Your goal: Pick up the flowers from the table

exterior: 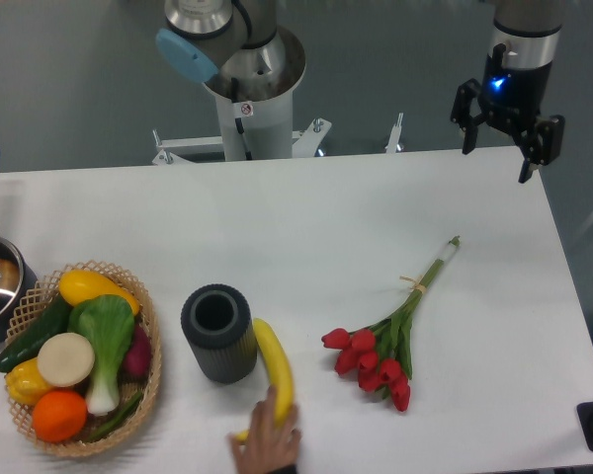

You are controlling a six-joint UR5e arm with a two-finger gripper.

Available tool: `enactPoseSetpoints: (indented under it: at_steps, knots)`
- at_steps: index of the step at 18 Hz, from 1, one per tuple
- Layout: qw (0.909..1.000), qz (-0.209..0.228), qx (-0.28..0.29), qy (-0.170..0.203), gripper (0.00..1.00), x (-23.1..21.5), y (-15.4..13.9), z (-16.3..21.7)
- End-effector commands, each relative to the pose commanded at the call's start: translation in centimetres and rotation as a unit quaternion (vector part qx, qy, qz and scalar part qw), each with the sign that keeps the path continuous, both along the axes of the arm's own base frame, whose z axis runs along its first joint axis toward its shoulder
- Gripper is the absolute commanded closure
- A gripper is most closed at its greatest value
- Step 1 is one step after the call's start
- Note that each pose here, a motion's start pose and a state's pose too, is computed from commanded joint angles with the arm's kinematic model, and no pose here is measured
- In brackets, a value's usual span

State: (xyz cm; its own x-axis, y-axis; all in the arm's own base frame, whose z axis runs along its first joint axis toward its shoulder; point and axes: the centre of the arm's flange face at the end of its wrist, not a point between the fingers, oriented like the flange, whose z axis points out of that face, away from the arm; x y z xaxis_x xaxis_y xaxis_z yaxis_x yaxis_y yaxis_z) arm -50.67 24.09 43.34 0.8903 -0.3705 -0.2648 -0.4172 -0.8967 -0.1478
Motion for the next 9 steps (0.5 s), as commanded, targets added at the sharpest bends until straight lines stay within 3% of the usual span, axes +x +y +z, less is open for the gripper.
enactPoseSetpoints:
  at_steps: [6, 9]
  knots:
    - [1.0000, 0.004, -0.001, -0.004, 0.00, -0.1, 0.1, -0.4]
    - [0.9994, 0.019, 0.027, -0.006, 0.00, 0.5, 0.9, -2.0]
